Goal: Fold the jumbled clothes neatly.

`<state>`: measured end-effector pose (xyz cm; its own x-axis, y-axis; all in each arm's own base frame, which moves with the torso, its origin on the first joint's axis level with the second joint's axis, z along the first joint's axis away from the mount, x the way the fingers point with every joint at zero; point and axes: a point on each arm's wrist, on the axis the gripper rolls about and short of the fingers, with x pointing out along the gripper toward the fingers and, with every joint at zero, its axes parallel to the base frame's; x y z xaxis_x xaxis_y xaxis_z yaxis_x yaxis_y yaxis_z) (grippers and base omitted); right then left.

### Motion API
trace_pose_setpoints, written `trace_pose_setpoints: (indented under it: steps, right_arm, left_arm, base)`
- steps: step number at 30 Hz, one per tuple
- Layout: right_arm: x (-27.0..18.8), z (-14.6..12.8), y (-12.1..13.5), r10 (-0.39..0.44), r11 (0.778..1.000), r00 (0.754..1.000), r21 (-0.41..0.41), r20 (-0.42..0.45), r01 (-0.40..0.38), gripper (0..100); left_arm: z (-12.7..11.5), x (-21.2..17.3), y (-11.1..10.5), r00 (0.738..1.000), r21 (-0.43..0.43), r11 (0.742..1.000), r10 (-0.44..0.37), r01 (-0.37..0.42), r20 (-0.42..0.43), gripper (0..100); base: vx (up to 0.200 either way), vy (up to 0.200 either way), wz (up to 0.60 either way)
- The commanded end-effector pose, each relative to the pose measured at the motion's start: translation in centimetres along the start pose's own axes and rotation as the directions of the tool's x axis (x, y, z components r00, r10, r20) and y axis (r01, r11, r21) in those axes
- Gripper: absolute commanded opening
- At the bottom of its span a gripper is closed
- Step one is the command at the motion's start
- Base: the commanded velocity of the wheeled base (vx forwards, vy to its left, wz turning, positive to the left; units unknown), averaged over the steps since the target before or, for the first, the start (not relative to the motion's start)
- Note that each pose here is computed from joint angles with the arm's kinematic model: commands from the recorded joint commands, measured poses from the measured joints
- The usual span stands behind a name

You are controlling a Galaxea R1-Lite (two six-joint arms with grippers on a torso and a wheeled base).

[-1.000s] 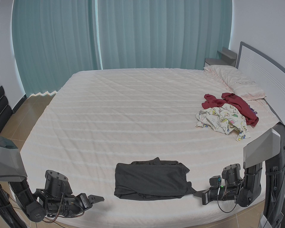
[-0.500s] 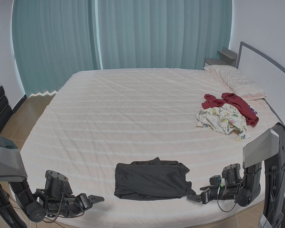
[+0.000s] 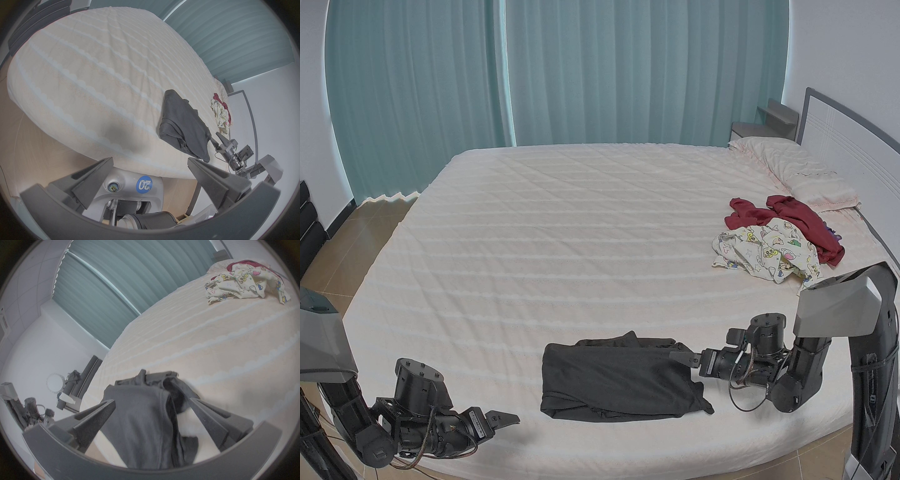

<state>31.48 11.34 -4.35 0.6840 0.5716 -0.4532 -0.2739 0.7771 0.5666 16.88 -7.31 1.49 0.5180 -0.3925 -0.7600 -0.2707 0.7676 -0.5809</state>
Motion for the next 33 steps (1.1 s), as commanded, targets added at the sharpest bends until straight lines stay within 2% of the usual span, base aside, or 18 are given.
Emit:
trace_pose_setpoints:
  steps: [1, 9, 10, 23, 33]
  right_arm:
    - [3.8, -0.9, -0.8, -0.025, 0.999, 1.0, 0.033, 0.012, 0.024, 100]
    - [4.8, -0.8, -0.7, -0.015, 1.0, 1.0, 0.026, 0.024, 0.015, 100]
    - [4.9, -0.7, -0.7, -0.017, 1.0, 0.999, 0.025, 0.027, 0.016, 0]
    - [4.4, 0.6, -1.0, -0.058, 0.996, 0.993, 0.074, 0.105, 0.051, 0]
    - [4.6, 1.3, -1.0, -0.056, 0.996, 0.99, 0.071, 0.132, 0.047, 0]
  left_arm:
    - [0.0, 0.0, 0.0, 1.0, 0.0, 1.0, 0.001, -0.001, 0.001, 100]
    - [0.0, 0.0, 0.0, 1.0, 0.0, 1.0, 0.0, 0.0, 0.001, 100]
    - [0.0, 0.0, 0.0, 1.0, -0.001, 1.0, 0.002, -0.002, 0.0, 100]
    - [0.0, 0.0, 0.0, 1.0, -0.001, 1.0, 0.002, -0.002, 0.0, 100]
    - [0.0, 0.0, 0.0, 1.0, -0.001, 1.0, 0.002, -0.002, 0.0, 100]
  base:
    - [0.0, 0.0, 0.0]
    - [0.0, 0.0, 0.0]
    - [0.0, 0.0, 0.0]
    - [0.0, 0.0, 0.0]
    - [0.0, 0.0, 0.0]
